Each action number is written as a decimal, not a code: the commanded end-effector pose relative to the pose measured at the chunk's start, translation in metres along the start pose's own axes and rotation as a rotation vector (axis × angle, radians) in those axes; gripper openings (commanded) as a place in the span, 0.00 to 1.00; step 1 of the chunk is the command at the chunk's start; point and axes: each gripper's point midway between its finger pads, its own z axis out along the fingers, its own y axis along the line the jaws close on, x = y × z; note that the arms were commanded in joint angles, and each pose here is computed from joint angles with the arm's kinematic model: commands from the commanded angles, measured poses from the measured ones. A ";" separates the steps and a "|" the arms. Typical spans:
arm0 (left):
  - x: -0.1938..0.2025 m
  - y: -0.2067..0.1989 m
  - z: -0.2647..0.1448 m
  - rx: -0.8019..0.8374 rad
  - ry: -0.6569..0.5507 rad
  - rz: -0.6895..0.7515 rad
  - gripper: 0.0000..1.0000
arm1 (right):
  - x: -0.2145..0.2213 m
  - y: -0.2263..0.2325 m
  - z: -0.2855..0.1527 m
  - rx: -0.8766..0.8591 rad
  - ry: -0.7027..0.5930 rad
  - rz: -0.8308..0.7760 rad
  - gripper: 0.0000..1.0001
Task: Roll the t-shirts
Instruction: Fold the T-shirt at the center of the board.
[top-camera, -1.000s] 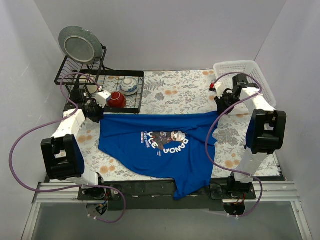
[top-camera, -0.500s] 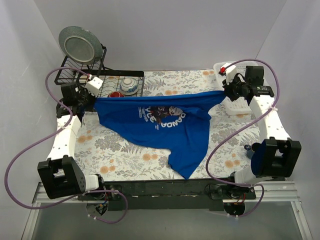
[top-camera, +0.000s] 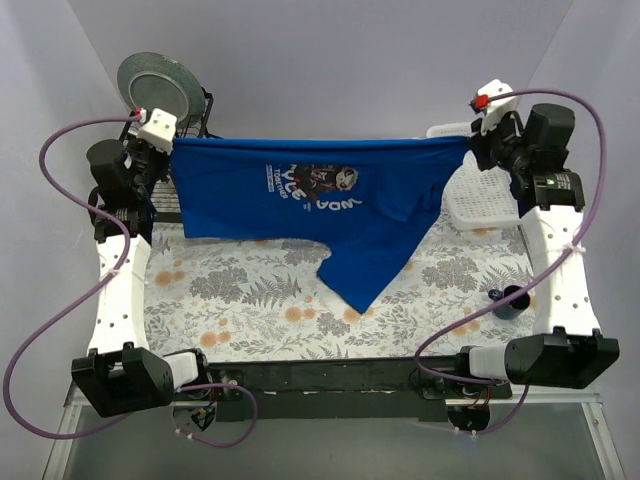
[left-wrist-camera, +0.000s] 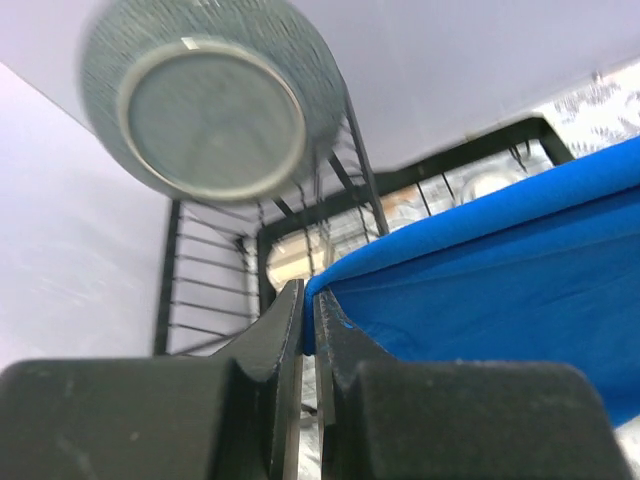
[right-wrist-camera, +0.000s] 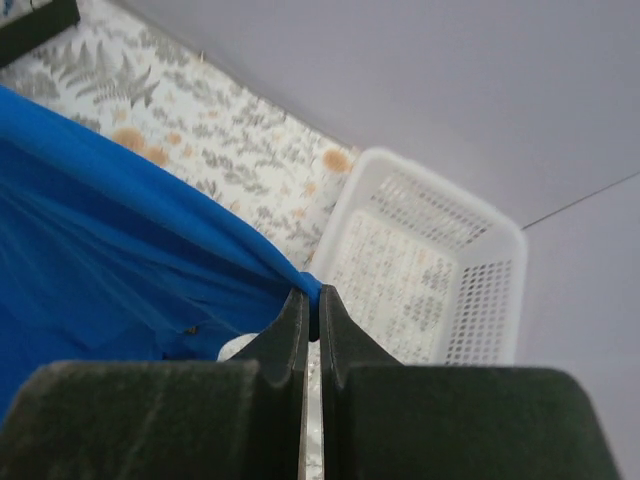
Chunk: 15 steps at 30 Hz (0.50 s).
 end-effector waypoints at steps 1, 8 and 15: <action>-0.054 0.037 -0.033 -0.149 -0.132 0.052 0.00 | -0.071 -0.024 -0.061 0.147 -0.148 -0.057 0.01; -0.098 0.019 -0.092 -0.157 -0.233 0.079 0.00 | -0.108 -0.001 -0.140 0.173 -0.224 -0.133 0.01; -0.127 0.015 -0.160 -0.209 -0.314 0.050 0.00 | -0.112 0.030 -0.214 0.233 -0.297 -0.189 0.01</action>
